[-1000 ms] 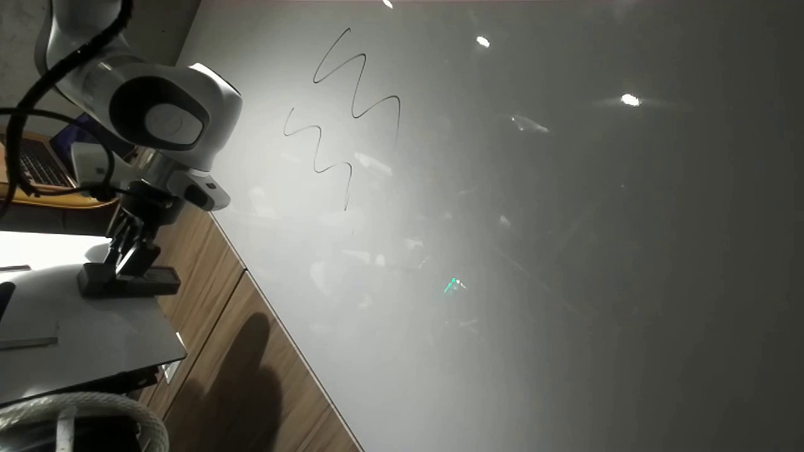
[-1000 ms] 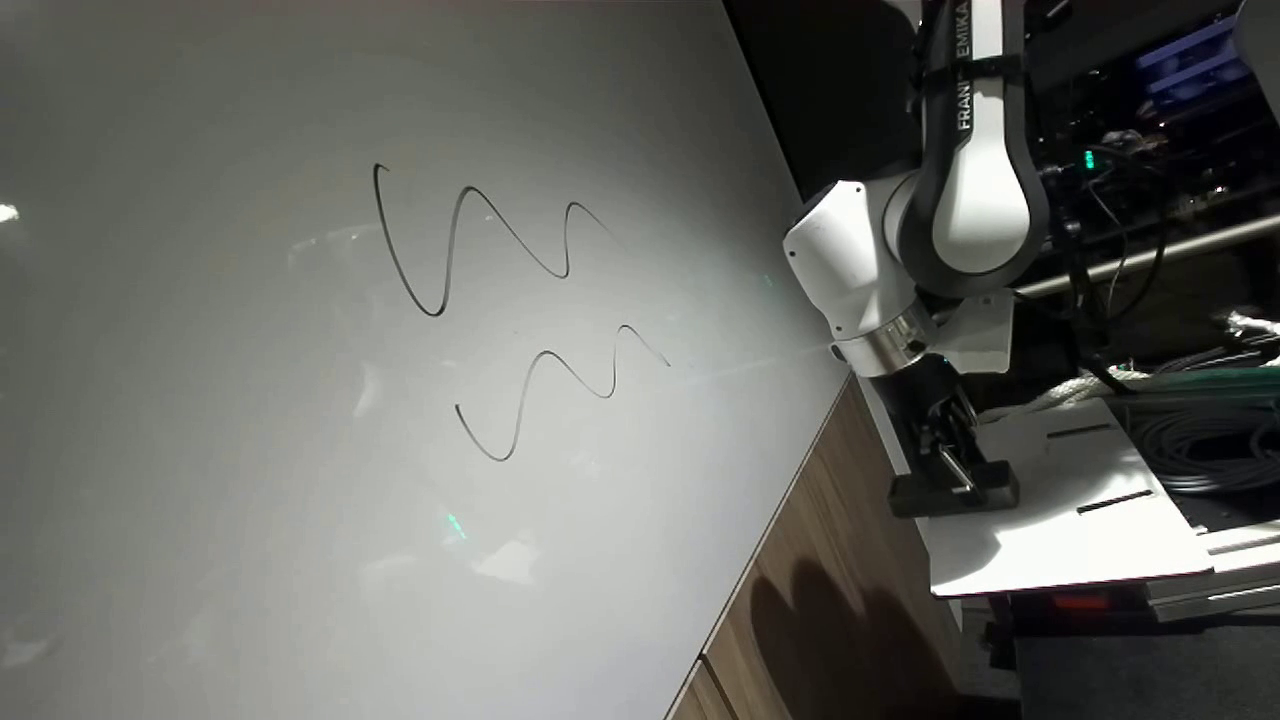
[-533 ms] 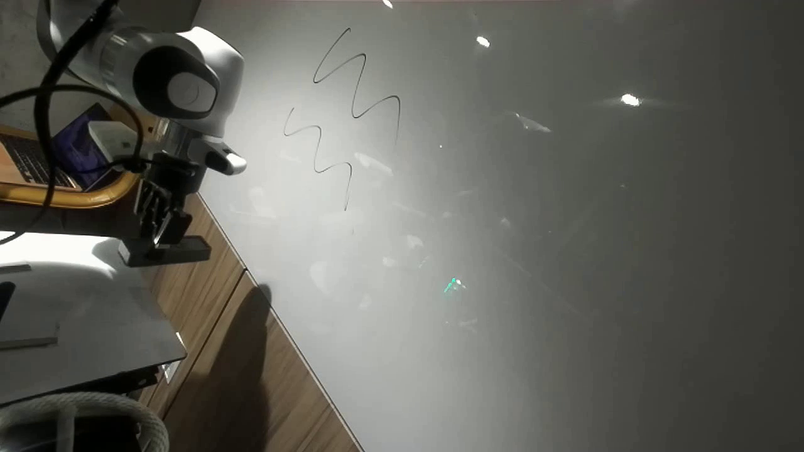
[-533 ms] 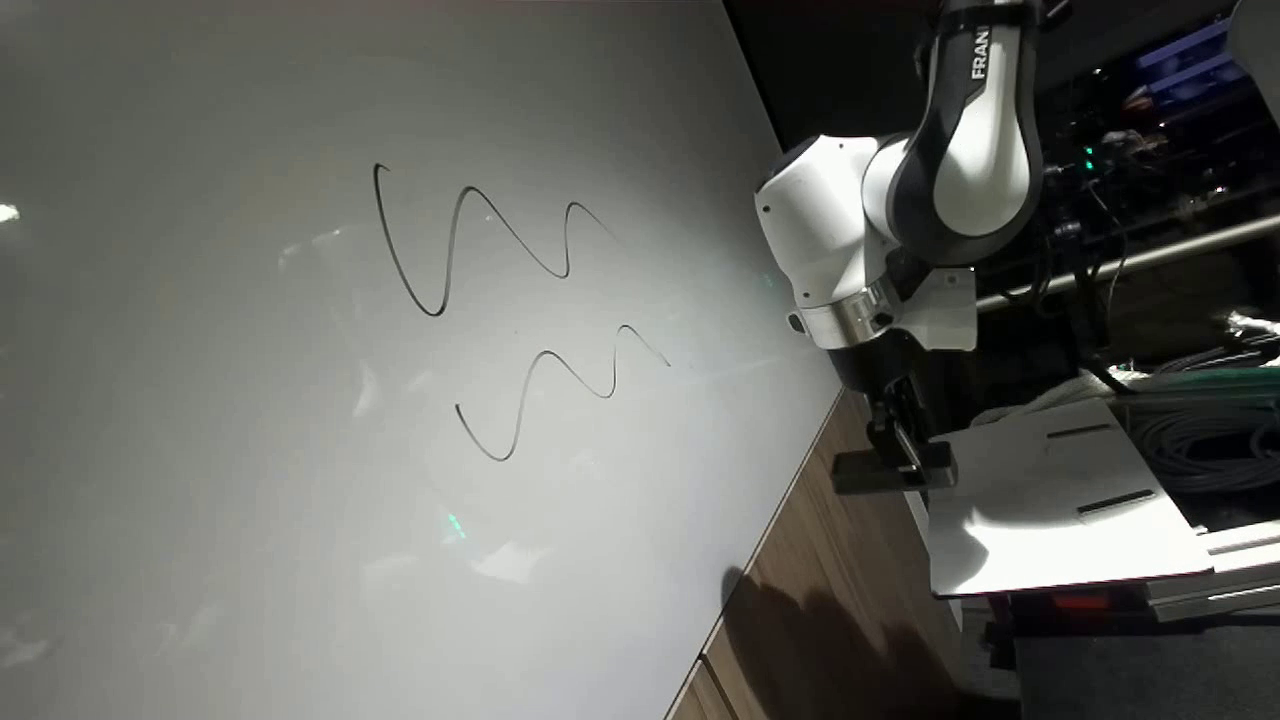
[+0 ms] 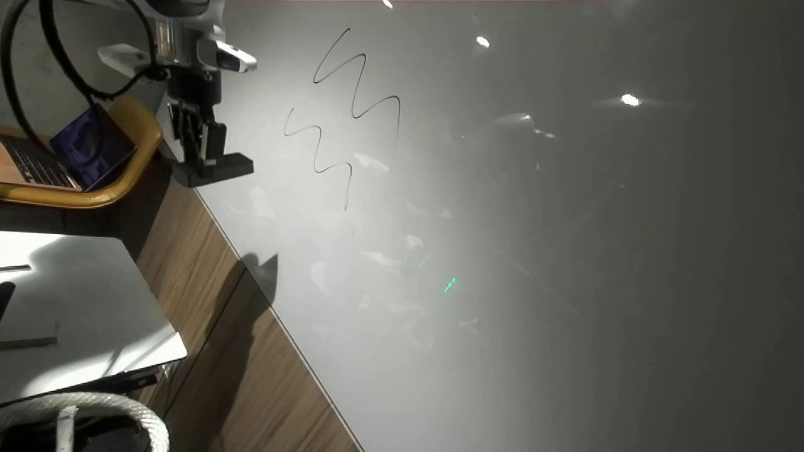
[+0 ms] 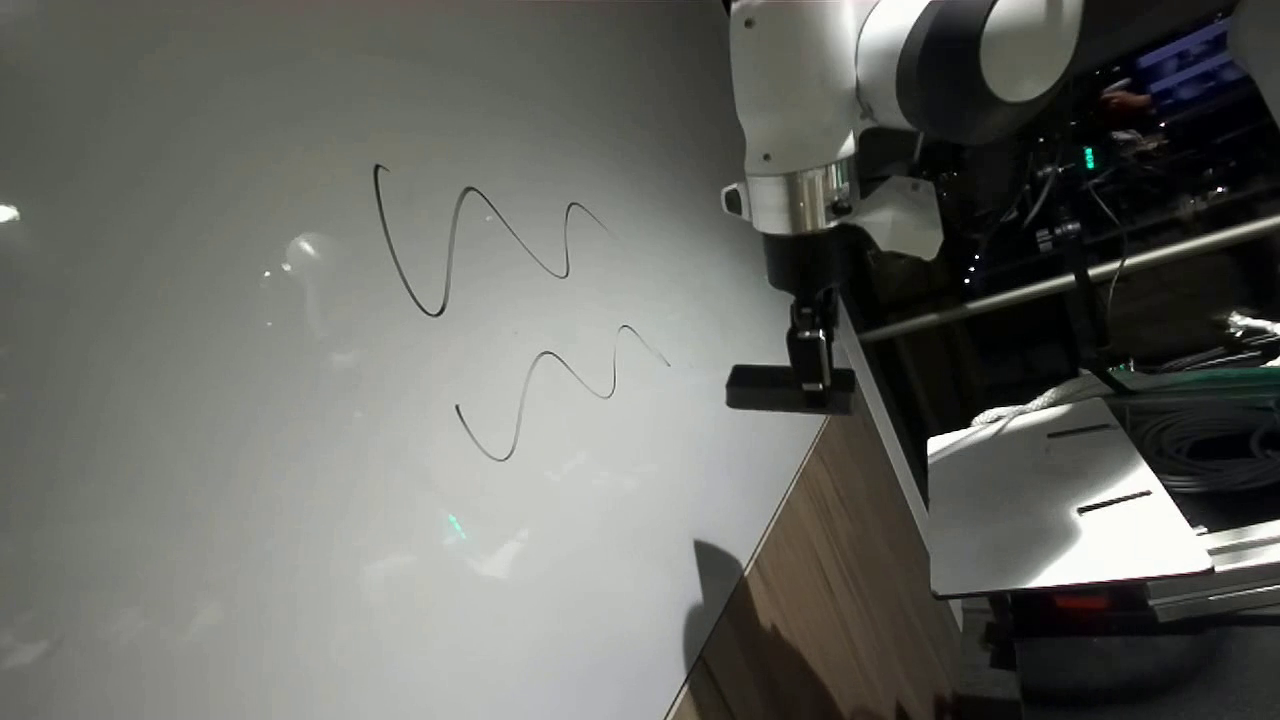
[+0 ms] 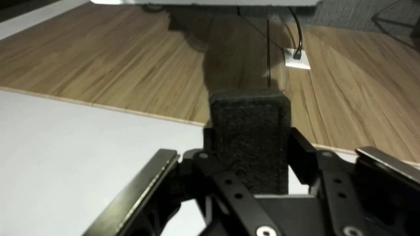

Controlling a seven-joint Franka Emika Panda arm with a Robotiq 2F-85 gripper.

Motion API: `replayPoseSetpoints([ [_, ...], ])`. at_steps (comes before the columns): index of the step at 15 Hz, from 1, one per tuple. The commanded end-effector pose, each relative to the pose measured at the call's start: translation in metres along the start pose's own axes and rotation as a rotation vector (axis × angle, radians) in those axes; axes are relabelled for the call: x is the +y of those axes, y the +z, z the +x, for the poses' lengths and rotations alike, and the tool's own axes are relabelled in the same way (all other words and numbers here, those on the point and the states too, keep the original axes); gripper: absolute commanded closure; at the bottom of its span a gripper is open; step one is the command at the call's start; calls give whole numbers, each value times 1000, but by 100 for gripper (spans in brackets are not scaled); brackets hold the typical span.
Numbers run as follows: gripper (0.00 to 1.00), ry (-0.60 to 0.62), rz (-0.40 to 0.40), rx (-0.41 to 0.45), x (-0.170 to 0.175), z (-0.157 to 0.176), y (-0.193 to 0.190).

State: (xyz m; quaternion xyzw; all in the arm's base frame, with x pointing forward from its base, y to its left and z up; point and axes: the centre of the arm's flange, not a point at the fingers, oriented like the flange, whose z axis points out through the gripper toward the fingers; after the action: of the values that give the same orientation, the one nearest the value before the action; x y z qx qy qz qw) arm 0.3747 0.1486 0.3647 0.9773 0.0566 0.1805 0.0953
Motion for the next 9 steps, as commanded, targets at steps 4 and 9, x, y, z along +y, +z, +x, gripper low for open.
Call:
replayPoseSetpoints([
  [4, 71, -64, -22, 303, -42, 86, -109],
  [9, 71, -139, -75, 497, -69, 171, -172],
])
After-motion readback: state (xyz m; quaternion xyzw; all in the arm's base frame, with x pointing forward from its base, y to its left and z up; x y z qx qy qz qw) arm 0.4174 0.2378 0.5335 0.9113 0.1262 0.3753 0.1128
